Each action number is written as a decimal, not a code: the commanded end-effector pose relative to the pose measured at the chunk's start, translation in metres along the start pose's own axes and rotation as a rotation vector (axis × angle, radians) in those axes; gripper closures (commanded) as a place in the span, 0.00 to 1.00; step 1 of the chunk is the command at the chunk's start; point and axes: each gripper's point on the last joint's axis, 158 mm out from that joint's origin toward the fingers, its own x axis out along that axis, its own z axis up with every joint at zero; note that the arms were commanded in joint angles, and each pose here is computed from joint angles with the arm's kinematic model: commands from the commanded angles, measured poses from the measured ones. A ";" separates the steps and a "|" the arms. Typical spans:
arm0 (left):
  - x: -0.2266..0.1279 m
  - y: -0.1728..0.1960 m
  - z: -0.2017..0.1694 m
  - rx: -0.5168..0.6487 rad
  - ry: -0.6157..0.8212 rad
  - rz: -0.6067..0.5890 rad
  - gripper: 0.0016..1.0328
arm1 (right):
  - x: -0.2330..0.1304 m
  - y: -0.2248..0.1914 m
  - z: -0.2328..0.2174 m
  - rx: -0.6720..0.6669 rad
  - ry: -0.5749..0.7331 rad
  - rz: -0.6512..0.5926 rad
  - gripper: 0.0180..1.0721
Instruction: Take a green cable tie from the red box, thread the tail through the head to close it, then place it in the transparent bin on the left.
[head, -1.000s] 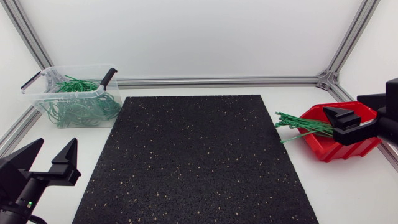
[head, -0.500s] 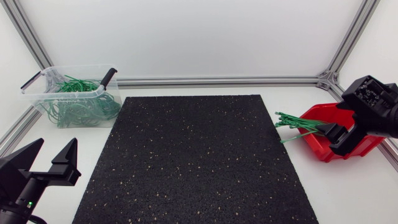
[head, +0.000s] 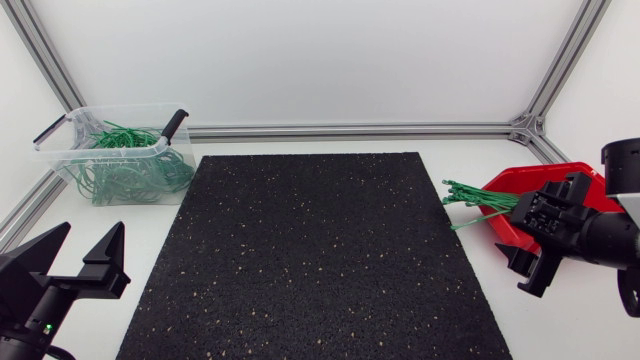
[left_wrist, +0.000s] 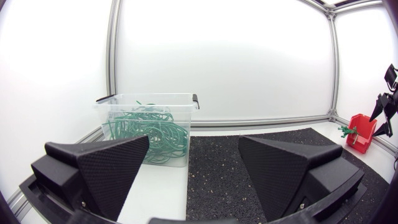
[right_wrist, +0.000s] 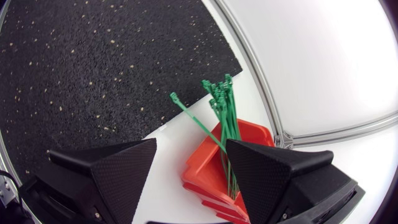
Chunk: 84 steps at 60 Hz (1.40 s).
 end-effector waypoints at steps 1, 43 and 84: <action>0.002 -0.002 -0.023 -0.026 0.050 -0.008 0.03 | 0.015 0.022 -0.010 -0.088 0.031 0.060 0.19; 0.002 -0.001 -0.023 -0.026 0.051 -0.003 0.03 | 0.077 0.014 -0.015 -0.309 0.014 -0.051 0.16; 0.002 -0.001 -0.024 -0.026 0.054 -0.003 0.03 | 0.108 0.008 -0.009 -0.367 0.010 -0.106 0.55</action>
